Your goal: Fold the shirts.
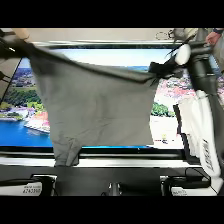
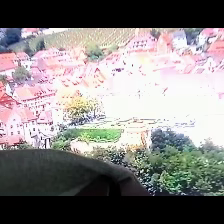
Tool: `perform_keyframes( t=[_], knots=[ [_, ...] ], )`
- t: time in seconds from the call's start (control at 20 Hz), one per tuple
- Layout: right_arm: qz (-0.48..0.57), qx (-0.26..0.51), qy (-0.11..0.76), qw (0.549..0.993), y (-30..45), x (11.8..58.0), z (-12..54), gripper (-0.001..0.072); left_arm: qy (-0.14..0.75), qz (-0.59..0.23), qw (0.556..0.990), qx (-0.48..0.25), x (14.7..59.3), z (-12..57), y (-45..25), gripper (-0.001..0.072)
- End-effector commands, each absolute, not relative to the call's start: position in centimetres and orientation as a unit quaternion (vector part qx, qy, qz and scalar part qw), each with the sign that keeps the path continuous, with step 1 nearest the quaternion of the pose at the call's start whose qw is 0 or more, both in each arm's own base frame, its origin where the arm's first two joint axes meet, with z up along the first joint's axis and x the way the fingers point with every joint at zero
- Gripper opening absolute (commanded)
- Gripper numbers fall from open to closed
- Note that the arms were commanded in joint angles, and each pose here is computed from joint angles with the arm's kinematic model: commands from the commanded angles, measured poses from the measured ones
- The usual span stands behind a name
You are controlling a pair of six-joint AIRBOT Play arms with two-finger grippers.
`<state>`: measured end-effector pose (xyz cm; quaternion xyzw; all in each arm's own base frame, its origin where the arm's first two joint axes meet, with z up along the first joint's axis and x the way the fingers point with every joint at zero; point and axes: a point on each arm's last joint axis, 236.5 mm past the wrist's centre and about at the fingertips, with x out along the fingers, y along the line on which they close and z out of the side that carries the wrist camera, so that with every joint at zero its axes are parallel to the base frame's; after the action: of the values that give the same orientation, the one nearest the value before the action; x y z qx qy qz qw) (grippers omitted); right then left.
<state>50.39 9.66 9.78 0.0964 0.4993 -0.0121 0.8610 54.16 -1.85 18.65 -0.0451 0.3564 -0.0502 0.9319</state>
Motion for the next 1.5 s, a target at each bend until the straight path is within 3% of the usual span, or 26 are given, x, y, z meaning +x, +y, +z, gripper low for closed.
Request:
perform_keyframes(
  t=[0.0,0.05,0.1,0.15,0.2,0.3,0.35,0.4,0.45,0.55,0.65,0.7,0.8,1.0,1.25,1.35,1.45],
  knots=[
    [-0.021,0.143,0.556,0.819,11.6,51.5,2.2,0.0019,0.503,-0.106,0.850,-0.114,53.0,7.6,-5.7,0.0032],
    [-0.018,0.146,0.546,0.825,11.8,52.2,2.3,0.0033,0.522,-0.110,0.837,-0.124,52.4,6.7,-6.1,0.0098],
    [-0.014,0.144,0.538,0.830,11.8,52.5,2.9,0.0246,0.536,-0.106,0.828,-0.129,51.7,6.4,-6.0,0.0243],
    [-0.011,0.141,0.531,0.835,11.1,52.6,4.1,0.0517,0.549,-0.106,0.819,-0.129,50.9,6.5,-5.6,0.0531],
    [0.001,0.141,0.530,0.836,10.4,52.3,5.8,0.0527,0.566,-0.104,0.808,-0.130,49.8,6.9,-4.7,0.0660],
    [0.035,0.138,0.558,0.818,7.8,50.0,7.9,0.0527,0.609,-0.093,0.775,-0.139,46.5,7.4,-2.3,0.0649],
    [0.045,0.142,0.600,0.786,6.3,47.4,7.6,0.0526,0.629,-0.086,0.759,-0.147,44.8,7.3,-1.1,0.0602],
    [0.046,0.139,0.650,0.746,4.4,44.5,6.6,0.0524,0.648,-0.081,0.742,-0.154,42.7,6.9,-0.2,0.0481],
    [0.042,0.133,0.691,0.709,2.9,42.0,5.3,0.0497,0.661,-0.075,0.729,-0.162,40.6,6.0,0.4,0.0446],
    [0.048,0.133,0.743,0.655,1.9,38.0,2.4,0.0465,0.683,-0.061,0.706,-0.178,35.7,2.4,1.2,0.0447],
    [0.057,0.138,0.751,0.643,2.5,36.4,0.4,0.0464,0.694,-0.038,0.691,-0.202,31.4,-1.9,1.6,0.0471],
    [0.068,0.148,0.751,0.640,3.3,36.1,-0.3,0.0465,0.699,-0.028,0.682,-0.212,29.5,-4.0,1.5,0.0526],
    [0.070,0.156,0.748,0.641,3.6,36.1,-1.1,0.0489,0.708,-0.017,0.668,-0.230,27.6,-7.5,0.7,0.0527],
    [0.050,0.138,0.745,0.651,2.4,36.4,-1.8,0.0509,0.715,-0.021,0.654,-0.246,27.8,-10.8,-1.1,0.0516],
    [0.027,0.119,0.762,0.636,1.1,34.9,-3.9,0.0510,0.655,-0.024,0.702,-0.279,32.1,-10.8,-2.5,0.0508],
    [0.027,0.127,0.771,0.623,1.5,33.8,-5.6,0.0512,0.642,-0.022,0.713,-0.281,33.0,-10.7,-2.7,0.0401],
    [0.034,0.147,0.775,0.614,2.5,32.9,-7.4,0.0560,0.637,-0.022,0.718,-0.279,33.3,-10.7,-2.8,0.0212]
  ],
)
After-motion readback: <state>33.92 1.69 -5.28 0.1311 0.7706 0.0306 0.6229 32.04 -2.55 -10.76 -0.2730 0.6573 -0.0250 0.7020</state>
